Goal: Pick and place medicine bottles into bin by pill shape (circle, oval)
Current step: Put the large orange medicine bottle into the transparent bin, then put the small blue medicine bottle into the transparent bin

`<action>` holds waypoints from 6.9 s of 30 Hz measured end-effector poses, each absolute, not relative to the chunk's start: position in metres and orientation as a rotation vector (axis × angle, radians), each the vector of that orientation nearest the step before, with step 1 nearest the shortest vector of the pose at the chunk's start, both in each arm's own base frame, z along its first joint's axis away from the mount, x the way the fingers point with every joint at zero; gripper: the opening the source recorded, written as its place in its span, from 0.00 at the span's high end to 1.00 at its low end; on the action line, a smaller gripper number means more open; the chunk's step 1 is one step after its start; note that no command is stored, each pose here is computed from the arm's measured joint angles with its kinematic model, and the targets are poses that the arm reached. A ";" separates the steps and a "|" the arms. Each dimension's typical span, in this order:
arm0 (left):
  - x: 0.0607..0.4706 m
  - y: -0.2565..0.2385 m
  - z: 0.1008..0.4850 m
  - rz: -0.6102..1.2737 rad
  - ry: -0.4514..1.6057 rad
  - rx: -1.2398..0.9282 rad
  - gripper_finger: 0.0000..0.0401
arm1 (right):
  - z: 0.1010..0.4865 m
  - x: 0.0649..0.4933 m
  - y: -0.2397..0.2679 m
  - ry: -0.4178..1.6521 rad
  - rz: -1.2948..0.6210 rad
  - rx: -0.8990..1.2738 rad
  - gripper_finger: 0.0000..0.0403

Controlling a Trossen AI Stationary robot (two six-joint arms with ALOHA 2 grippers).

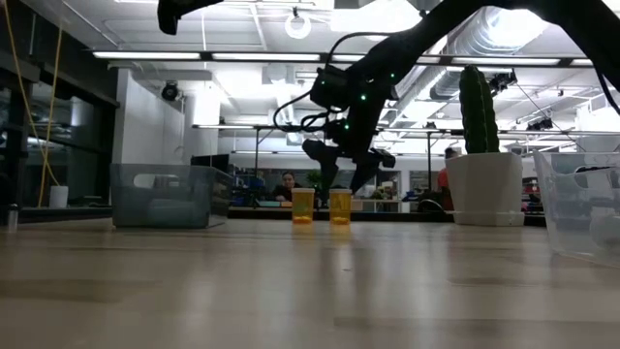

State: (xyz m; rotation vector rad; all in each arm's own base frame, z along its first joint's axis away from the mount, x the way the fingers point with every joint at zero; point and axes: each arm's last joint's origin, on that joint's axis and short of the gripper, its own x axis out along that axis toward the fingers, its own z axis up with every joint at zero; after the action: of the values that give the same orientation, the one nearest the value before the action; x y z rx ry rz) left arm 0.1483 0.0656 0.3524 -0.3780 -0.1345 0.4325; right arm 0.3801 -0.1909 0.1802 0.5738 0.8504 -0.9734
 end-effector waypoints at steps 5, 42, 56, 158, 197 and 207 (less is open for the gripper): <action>0.148 0.066 0.352 0.432 -0.134 -0.378 0.39 | 0.169 0.382 -0.192 0.868 -0.978 0.616 0.37; 0.148 0.066 0.346 0.444 -0.073 -0.386 0.39 | 0.279 0.335 -0.080 0.836 -0.602 0.156 0.49; 0.158 0.058 0.337 0.298 0.034 -0.407 0.39 | 0.311 0.266 0.031 0.418 -0.302 0.347 0.49; 0.197 0.027 0.334 0.223 0.006 -0.300 0.39 | 0.290 0.291 -0.002 0.162 -0.195 0.254 0.33; 0.191 -0.119 0.287 -0.080 0.853 -0.189 0.39 | 0.286 0.290 -0.003 0.216 -0.215 0.154 0.33; 0.191 -0.188 0.224 -0.108 1.122 -0.130 0.39 | 0.283 0.289 -0.003 0.256 -0.219 0.150 0.33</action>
State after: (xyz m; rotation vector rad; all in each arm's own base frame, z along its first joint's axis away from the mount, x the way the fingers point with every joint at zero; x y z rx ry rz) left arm 0.1905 -0.1884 0.2239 -0.1300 1.1217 -0.1079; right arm 0.2890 -0.0027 0.2827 0.1502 0.2562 -0.2192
